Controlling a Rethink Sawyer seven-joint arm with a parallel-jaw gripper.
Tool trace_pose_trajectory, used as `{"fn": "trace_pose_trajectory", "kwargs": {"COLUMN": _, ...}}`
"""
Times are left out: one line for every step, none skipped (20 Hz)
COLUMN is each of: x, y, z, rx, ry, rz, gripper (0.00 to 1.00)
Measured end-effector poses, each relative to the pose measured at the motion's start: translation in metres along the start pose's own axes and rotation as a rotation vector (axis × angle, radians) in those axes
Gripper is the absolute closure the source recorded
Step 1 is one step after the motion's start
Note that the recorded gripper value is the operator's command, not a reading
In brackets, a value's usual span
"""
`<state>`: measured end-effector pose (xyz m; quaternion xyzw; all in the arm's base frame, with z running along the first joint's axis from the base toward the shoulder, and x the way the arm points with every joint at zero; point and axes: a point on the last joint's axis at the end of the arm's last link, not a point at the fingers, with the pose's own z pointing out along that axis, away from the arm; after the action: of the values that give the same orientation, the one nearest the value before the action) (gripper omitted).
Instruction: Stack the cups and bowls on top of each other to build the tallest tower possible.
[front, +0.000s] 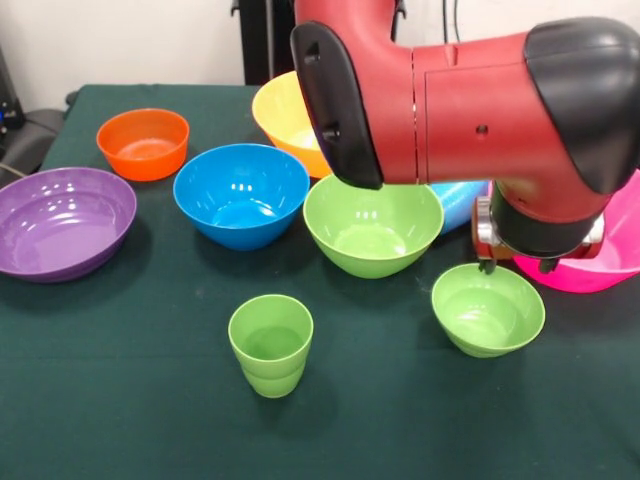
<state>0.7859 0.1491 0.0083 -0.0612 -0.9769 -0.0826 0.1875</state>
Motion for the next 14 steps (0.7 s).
{"fn": "trace_pose_trajectory", "kwargs": {"x": -0.001, "y": 0.001, "z": -0.006, "rx": 0.001, "ry": -0.01, "rz": -0.002, "gripper": 0.0}}
{"fn": "trace_pose_trajectory", "kwargs": {"x": -0.001, "y": 0.001, "z": -0.01, "rx": 0.001, "ry": -0.014, "rz": -0.003, "gripper": 0.0}}
{"fn": "trace_pose_trajectory", "kwargs": {"x": -0.001, "y": 0.002, "z": -0.012, "rx": 0.002, "ry": -0.018, "rz": -0.003, "gripper": 0.0}}
{"fn": "trace_pose_trajectory", "kwargs": {"x": -0.001, "y": 0.003, "z": -0.018, "rx": 0.003, "ry": -0.026, "rz": -0.005, "gripper": 0.0}}
{"fn": "trace_pose_trajectory", "kwargs": {"x": -0.001, "y": 0.003, "z": -0.024, "rx": 0.004, "ry": -0.033, "rz": -0.006, "gripper": 0.0}}
{"fn": "trace_pose_trajectory", "kwargs": {"x": -0.001, "y": 0.004, "z": -0.03, "rx": 0.007, "ry": -0.042, "rz": -0.008, "gripper": 0.0}}
{"fn": "trace_pose_trajectory", "kwargs": {"x": -0.001, "y": 0.004, "z": -0.035, "rx": 0.009, "ry": -0.049, "rz": -0.009, "gripper": 0.0}}
{"fn": "trace_pose_trajectory", "kwargs": {"x": -0.001, "y": 0.004, "z": -0.041, "rx": 0.014, "ry": -0.059, "rz": -0.011, "gripper": 0.0}}
{"fn": "trace_pose_trajectory", "kwargs": {"x": -0.001, "y": 0.004, "z": -0.047, "rx": 0.018, "ry": -0.071, "rz": -0.012, "gripper": 0.0}}
{"fn": "trace_pose_trajectory", "kwargs": {"x": -0.001, "y": 0.004, "z": -0.052, "rx": 0.022, "ry": -0.082, "rz": -0.013, "gripper": 0.0}}
{"fn": "trace_pose_trajectory", "kwargs": {"x": -0.003, "y": 0.002, "z": -0.058, "rx": 0.028, "ry": -0.101, "rz": -0.014, "gripper": 0.0}}
{"fn": "trace_pose_trajectory", "kwargs": {"x": -0.004, "y": 0.001, "z": -0.064, "rx": 0.034, "ry": -0.12, "rz": -0.015, "gripper": 0.0}}
{"fn": "trace_pose_trajectory", "kwargs": {"x": -0.007, "y": -0.002, "z": -0.069, "rx": 0.04, "ry": -0.145, "rz": -0.015, "gripper": 0.0}}
{"fn": "trace_pose_trajectory", "kwargs": {"x": -0.009, "y": -0.005, "z": -0.073, "rx": 0.046, "ry": -0.167, "rz": -0.014, "gripper": 0.0}}
